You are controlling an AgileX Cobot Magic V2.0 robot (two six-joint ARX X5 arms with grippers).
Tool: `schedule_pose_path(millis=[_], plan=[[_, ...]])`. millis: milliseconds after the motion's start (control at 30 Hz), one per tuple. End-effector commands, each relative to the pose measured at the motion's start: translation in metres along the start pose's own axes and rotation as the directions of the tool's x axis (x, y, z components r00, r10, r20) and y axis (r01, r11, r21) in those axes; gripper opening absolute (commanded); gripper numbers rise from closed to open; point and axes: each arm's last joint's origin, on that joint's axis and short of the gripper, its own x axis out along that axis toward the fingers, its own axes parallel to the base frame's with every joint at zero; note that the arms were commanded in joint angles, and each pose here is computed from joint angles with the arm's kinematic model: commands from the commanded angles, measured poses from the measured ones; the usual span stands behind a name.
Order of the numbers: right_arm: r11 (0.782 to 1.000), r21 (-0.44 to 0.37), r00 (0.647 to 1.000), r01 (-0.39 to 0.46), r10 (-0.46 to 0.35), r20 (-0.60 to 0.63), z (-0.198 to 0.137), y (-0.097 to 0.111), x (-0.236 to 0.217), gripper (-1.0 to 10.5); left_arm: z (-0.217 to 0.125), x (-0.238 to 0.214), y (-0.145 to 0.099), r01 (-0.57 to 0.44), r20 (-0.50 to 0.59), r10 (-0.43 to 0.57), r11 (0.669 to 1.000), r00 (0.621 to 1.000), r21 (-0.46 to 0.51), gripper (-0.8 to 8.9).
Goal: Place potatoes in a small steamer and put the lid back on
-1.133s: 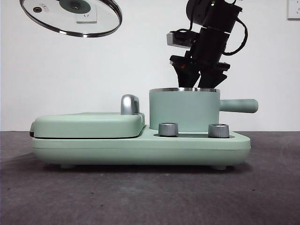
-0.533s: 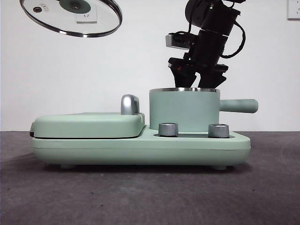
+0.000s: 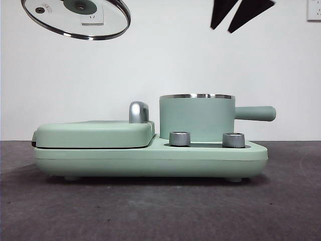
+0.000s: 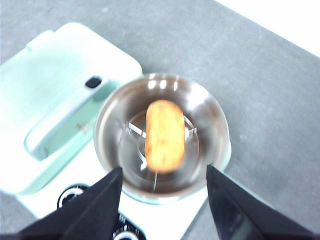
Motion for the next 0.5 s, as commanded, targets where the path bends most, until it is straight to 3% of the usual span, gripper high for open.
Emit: schedule_pose_path(millis=[33, 267, 500], plan=[[1.0, 0.001, 0.998, 0.01, -0.01, 0.056, -0.011, 0.003, -0.017, 2.6, 0.006, 0.0, 0.0, 0.002, 0.033, -0.002, 1.0, 0.999, 0.001, 0.1], [0.999, 0.049, 0.993, 0.013, -0.019, 0.117, -0.062, 0.016, -0.051, 2.6, 0.0, 0.009, 0.001, 0.031, -0.022, -0.032, 0.998, 0.999, -0.046, 0.1], [0.993, 0.122, 0.985, 0.005, -0.026, 0.17, -0.107, 0.026, -0.071, 2.6, 0.001, 0.018, -0.001, 0.078, -0.008, -0.079, 0.996, 0.997, -0.038, 0.09]])
